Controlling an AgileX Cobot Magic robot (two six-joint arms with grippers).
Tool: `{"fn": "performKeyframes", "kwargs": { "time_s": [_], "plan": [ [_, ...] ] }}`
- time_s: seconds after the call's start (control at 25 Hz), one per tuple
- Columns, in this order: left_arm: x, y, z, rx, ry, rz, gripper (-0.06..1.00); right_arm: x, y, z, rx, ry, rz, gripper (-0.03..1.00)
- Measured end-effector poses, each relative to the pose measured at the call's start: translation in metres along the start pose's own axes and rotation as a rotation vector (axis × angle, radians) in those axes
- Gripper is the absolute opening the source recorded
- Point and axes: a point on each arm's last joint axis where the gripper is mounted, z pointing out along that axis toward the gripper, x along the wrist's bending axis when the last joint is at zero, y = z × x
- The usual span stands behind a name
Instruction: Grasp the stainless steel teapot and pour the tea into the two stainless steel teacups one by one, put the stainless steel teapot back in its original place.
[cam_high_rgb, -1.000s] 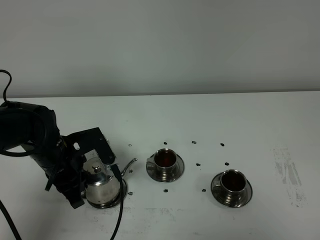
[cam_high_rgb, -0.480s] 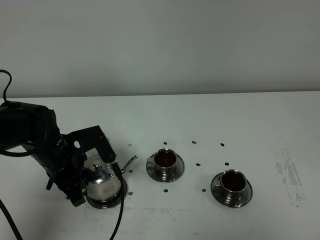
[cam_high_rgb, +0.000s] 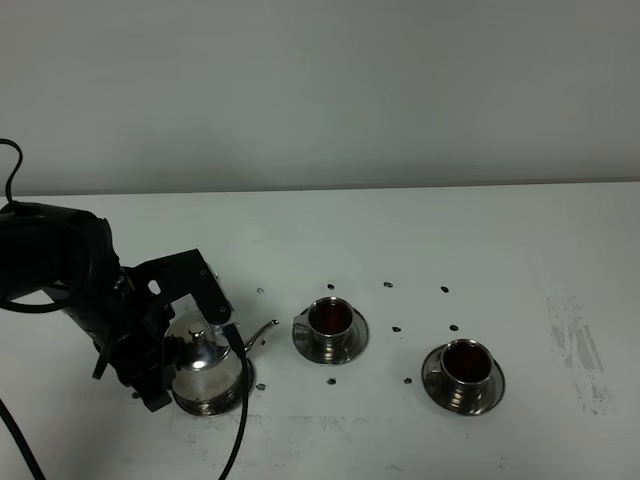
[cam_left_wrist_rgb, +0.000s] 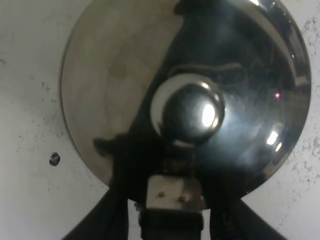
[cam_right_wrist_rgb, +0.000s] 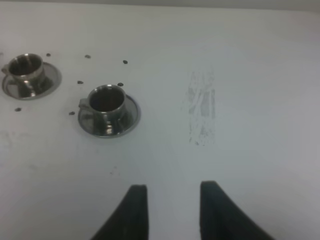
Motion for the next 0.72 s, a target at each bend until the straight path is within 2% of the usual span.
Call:
{"fn": "performKeyframes", "kwargs": {
  "time_s": [0.16, 0.44, 0.6, 0.72],
  "plan": [
    [-0.004, 0.002, -0.01, -0.011, 0.006, 0.016, 0.39, 0.0, 0.0, 0.0, 0.0, 0.0, 0.0, 0.24],
    [-0.013, -0.003, -0.061, -0.062, 0.052, 0.045, 0.39, 0.0, 0.0, 0.0, 0.0, 0.0, 0.0, 0.24],
    [-0.024, -0.013, -0.107, -0.116, 0.108, 0.051, 0.39, 0.0, 0.0, 0.0, 0.0, 0.0, 0.0, 0.24],
    [-0.034, -0.023, -0.146, -0.189, 0.181, 0.053, 0.39, 0.0, 0.0, 0.0, 0.0, 0.0, 0.0, 0.24]
  ]
}}
